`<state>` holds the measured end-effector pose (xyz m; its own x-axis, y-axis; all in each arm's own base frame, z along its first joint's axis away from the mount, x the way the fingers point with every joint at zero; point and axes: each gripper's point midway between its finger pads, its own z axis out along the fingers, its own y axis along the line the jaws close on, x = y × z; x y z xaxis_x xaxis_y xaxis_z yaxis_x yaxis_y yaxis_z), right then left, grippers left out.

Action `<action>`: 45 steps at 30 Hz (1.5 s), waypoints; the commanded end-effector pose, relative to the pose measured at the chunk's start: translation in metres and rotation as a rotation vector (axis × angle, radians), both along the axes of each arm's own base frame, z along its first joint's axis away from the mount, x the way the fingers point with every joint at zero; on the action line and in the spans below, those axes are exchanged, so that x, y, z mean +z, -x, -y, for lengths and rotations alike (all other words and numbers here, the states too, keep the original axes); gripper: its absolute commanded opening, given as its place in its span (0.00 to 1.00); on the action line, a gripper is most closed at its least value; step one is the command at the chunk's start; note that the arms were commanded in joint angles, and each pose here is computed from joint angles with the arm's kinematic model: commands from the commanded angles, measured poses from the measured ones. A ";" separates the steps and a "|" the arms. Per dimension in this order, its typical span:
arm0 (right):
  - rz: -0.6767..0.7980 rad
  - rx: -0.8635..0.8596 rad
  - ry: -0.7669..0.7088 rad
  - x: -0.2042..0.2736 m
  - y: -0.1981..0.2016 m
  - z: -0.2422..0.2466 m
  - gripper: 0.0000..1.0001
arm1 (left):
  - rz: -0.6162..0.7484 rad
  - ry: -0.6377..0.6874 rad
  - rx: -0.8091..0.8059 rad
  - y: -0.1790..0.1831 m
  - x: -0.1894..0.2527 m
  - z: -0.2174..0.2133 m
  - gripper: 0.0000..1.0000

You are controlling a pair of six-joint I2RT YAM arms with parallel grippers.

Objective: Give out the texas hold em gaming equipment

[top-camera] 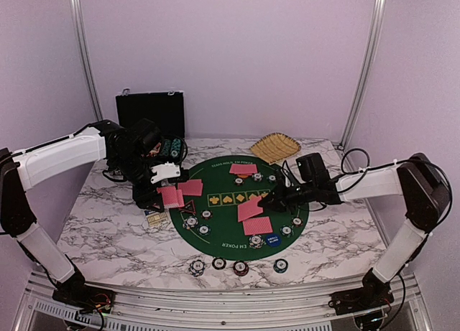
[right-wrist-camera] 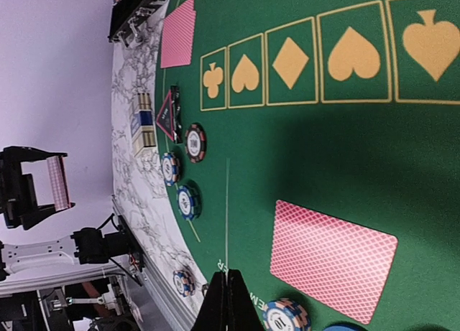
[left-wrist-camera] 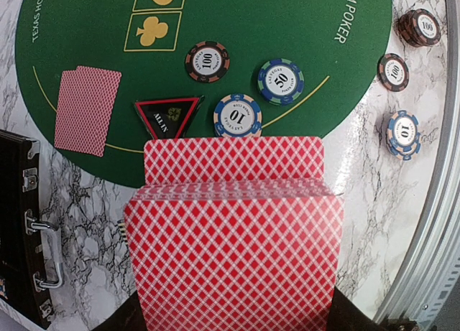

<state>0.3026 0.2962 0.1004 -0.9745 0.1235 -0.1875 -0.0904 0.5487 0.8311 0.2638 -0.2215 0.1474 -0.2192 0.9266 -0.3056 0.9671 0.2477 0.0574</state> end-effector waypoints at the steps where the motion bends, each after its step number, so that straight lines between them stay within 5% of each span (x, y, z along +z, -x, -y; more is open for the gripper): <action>1: 0.011 0.016 0.148 -0.030 0.000 0.015 0.00 | 0.026 0.021 -0.007 0.000 0.016 0.001 0.00; 17: 0.030 0.019 0.395 -0.061 -0.004 0.045 0.00 | 0.020 0.021 -0.010 0.002 0.017 0.001 0.00; 24: 0.049 0.031 0.436 -0.053 -0.006 0.048 0.38 | 0.016 0.025 -0.011 0.003 0.017 0.001 0.00; 29: 0.117 -0.018 0.420 -0.019 -0.016 0.046 0.52 | 0.017 0.030 -0.009 0.003 0.018 0.002 0.00; 37: 0.255 0.009 0.100 0.066 -0.009 -0.032 0.78 | 0.018 0.044 -0.005 0.002 0.021 0.004 0.00; 45: 0.164 0.151 -0.224 0.085 0.028 -0.132 0.87 | 0.015 0.052 -0.004 0.003 0.023 0.005 0.00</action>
